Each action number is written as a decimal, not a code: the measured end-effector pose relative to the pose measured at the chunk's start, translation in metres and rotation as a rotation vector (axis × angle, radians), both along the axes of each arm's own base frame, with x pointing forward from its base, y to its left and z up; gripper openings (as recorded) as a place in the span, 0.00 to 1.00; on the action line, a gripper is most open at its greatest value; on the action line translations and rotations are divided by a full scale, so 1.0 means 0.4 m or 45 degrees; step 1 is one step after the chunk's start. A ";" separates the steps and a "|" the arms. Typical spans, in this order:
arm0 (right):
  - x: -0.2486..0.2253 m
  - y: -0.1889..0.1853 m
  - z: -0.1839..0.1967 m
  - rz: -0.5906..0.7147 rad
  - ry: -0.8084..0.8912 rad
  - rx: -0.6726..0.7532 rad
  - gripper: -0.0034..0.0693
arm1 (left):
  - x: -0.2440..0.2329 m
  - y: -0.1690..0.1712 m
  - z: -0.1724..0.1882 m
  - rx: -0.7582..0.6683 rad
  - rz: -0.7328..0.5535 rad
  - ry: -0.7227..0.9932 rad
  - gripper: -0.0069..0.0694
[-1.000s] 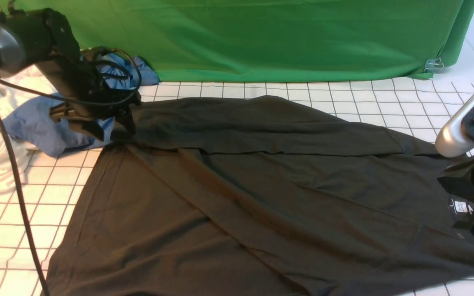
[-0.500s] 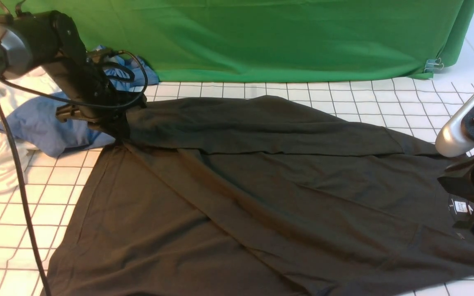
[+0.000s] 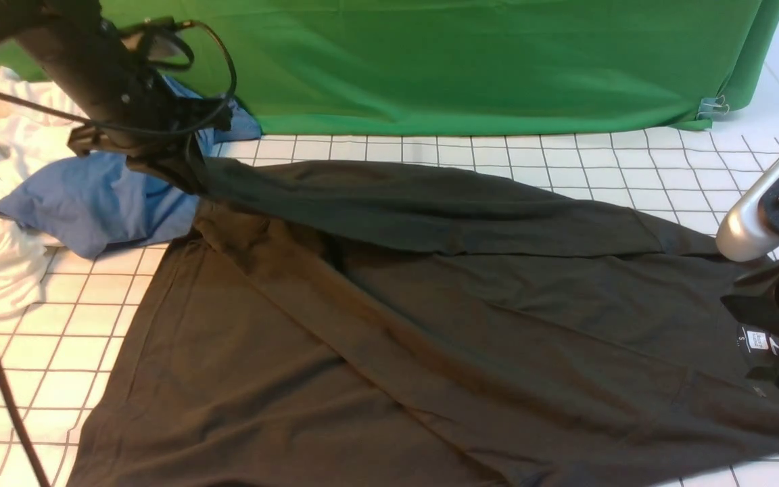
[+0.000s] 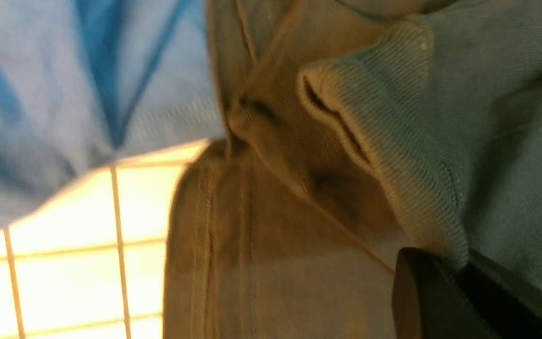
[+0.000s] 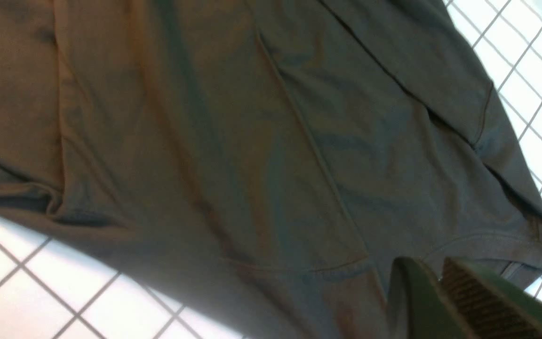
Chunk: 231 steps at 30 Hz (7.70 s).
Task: Fold a long-sleeved shirt over a white checkered tablecloth.
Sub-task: 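Fold the left side of the dark shirt inward over its body with the left gripper, then grasp the near edge of the shirt at its hem and shoulder corners, then fold the black garment in half by bringing its near edge over to the far edge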
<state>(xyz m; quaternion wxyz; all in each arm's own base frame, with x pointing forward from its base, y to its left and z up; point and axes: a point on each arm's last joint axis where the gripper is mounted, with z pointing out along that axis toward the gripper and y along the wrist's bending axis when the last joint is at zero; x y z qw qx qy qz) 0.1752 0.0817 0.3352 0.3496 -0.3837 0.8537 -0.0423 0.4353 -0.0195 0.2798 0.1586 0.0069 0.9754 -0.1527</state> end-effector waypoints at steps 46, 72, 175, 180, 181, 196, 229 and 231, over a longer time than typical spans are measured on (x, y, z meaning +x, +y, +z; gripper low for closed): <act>-0.022 -0.020 0.008 -0.047 0.019 -0.026 0.24 | -0.176 -0.050 -0.140 0.299 -0.319 0.248 0.50; -0.062 0.081 -0.021 0.217 0.193 -0.083 0.42 | -0.556 -0.153 -0.253 0.599 -1.035 0.149 0.73; 0.783 0.063 -0.243 -0.121 0.099 -0.267 0.09 | 0.133 -0.060 -0.019 0.962 -0.725 -0.621 0.05; 0.791 0.065 -0.264 -0.140 0.106 -0.253 0.12 | 0.136 -0.051 -0.024 0.793 -0.443 -0.587 0.06; 0.791 0.065 -0.264 -0.145 0.104 -0.249 0.13 | 0.132 -0.049 -0.026 0.753 -0.398 -0.556 0.07; 0.793 0.060 -0.265 -0.202 0.117 -0.222 0.37 | 0.173 -0.026 -0.207 0.399 -0.181 -0.323 0.70; 0.779 0.050 -0.264 -0.222 0.193 -0.253 0.38 | 0.241 -0.021 -0.072 0.421 -0.170 -0.615 0.06; 0.779 0.049 -0.264 -0.223 0.193 -0.253 0.38 | 0.240 -0.012 -0.075 0.437 -0.171 -0.604 0.06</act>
